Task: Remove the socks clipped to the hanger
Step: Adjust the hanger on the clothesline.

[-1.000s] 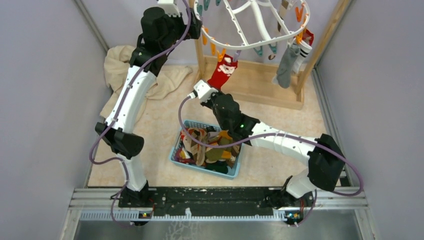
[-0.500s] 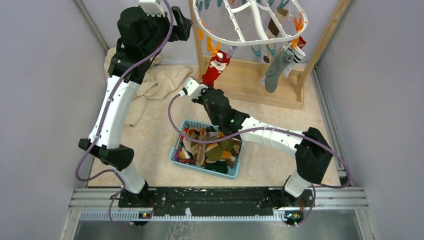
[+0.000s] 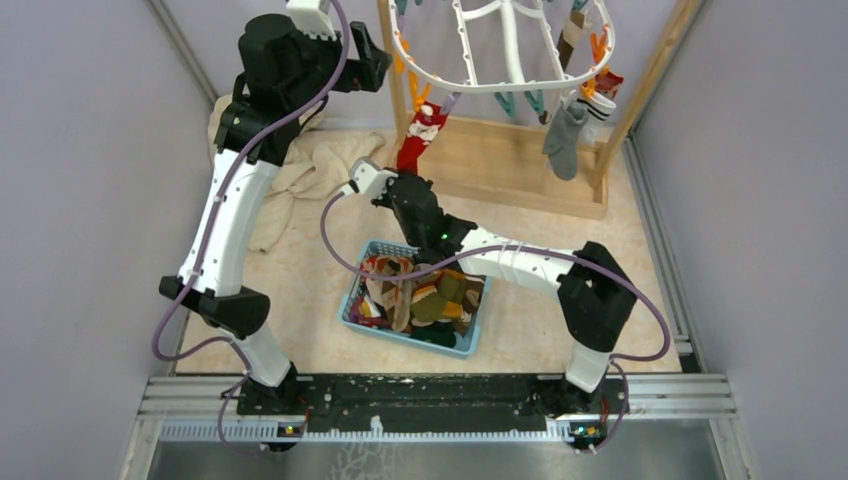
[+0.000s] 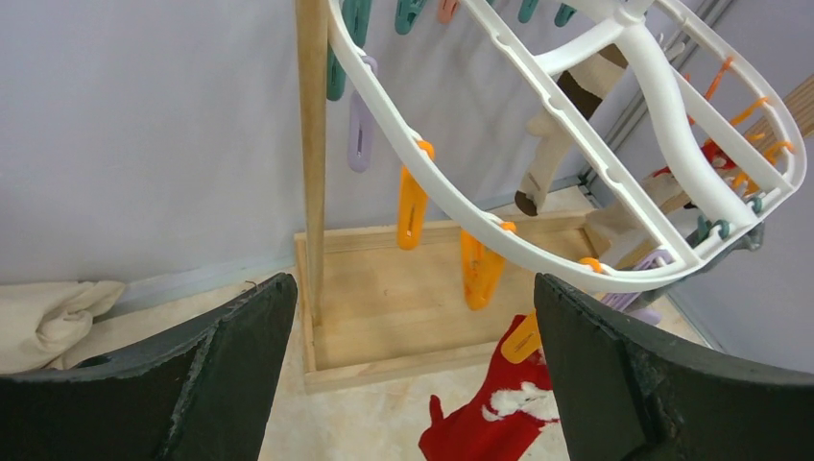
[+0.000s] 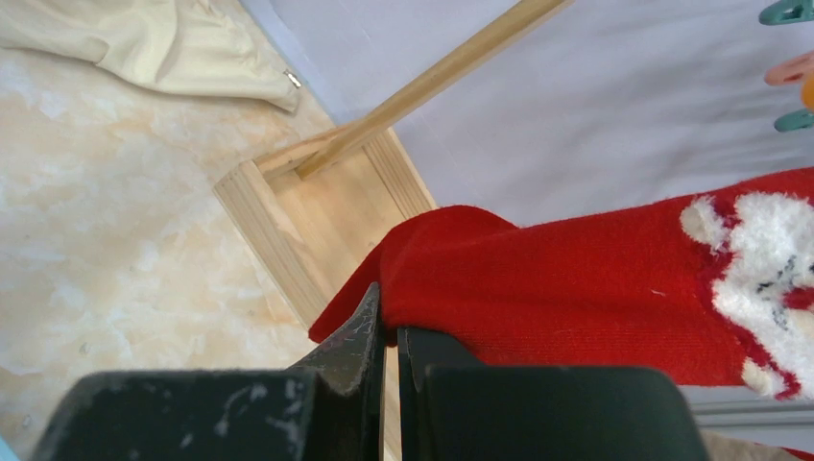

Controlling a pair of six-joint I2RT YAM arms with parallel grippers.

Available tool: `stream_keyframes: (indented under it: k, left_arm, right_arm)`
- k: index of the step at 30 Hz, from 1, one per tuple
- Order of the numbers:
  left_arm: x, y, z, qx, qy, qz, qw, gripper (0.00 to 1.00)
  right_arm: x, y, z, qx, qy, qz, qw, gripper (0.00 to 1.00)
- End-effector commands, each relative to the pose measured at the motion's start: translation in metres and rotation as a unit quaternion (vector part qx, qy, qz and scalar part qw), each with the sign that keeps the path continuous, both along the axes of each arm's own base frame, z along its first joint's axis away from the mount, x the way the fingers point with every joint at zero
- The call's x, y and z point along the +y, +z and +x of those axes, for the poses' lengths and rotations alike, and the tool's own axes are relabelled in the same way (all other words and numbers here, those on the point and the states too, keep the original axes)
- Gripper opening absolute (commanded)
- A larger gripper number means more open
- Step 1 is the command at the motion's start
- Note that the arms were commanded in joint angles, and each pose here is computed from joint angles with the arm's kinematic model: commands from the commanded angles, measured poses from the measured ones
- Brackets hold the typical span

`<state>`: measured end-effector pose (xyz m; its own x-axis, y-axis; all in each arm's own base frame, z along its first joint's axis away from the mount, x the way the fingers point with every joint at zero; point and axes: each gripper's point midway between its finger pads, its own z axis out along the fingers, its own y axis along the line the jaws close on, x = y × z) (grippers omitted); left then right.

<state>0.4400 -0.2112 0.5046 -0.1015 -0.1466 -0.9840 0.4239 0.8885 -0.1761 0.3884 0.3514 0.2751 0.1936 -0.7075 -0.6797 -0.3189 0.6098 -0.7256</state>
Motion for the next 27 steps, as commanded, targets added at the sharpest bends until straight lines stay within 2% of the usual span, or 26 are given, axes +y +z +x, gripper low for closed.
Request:
stream_keyframes:
  k: [1, 11, 27]
  left_arm:
    - [-0.007, 0.005, 0.004, 0.001, -0.014, -0.008, 1.000, 0.99]
    - [-0.019, -0.011, 0.019, 0.016, -0.021, -0.004, 1.000, 0.99]
    - [-0.039, -0.006, -0.034, 0.038, -0.061, 0.010, 0.997, 0.98]
  right_arm:
    - [0.007, 0.026, 0.004, -0.024, 0.005, 0.019, 1.000, 0.00]
    - [0.007, 0.019, 0.003, -0.022, 0.010, -0.004, 1.000, 0.00]
    - [0.037, 0.019, 0.012, -0.027, 0.028, -0.032, 0.999, 0.00]
